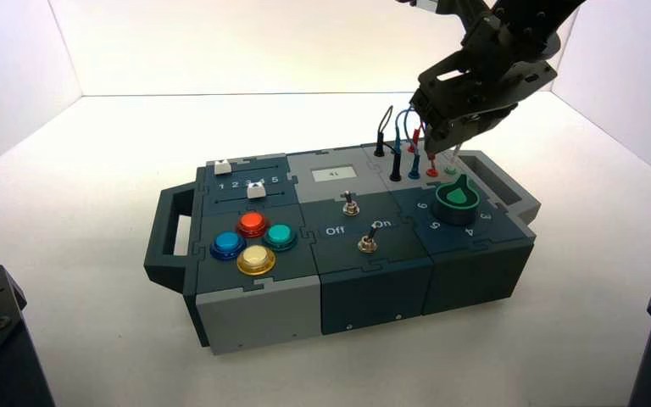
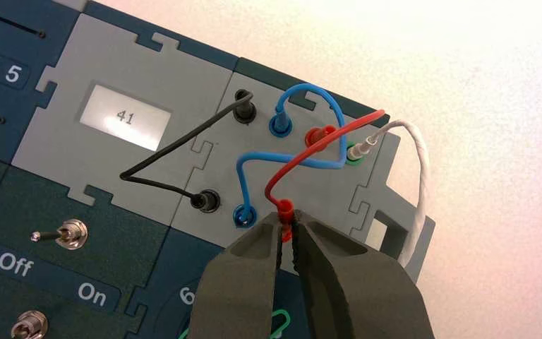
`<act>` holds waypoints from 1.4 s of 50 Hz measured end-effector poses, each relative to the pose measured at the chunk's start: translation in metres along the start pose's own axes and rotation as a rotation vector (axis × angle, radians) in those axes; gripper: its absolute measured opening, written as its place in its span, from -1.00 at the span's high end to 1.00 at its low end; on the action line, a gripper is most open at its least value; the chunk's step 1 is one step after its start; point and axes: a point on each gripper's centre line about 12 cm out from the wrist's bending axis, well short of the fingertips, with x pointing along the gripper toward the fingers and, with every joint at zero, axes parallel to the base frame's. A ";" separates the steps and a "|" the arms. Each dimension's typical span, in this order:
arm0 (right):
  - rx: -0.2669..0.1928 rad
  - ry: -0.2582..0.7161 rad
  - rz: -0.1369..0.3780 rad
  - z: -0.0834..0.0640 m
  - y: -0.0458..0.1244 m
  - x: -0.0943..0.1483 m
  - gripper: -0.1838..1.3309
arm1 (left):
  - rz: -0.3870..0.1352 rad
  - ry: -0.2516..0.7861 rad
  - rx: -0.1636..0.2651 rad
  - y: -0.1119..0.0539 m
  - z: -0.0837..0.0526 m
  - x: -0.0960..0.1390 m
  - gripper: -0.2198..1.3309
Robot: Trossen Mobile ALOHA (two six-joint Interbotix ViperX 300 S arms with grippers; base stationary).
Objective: Insert the red wire.
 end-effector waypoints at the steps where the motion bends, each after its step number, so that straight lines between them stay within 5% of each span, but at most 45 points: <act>1: 0.002 0.000 0.000 0.000 0.000 0.000 0.72 | 0.001 -0.001 0.001 0.000 0.000 0.000 0.92; 70: -0.002 0.032 -0.010 0.003 0.000 0.005 0.72 | 0.001 -0.008 0.002 0.000 0.002 0.000 0.92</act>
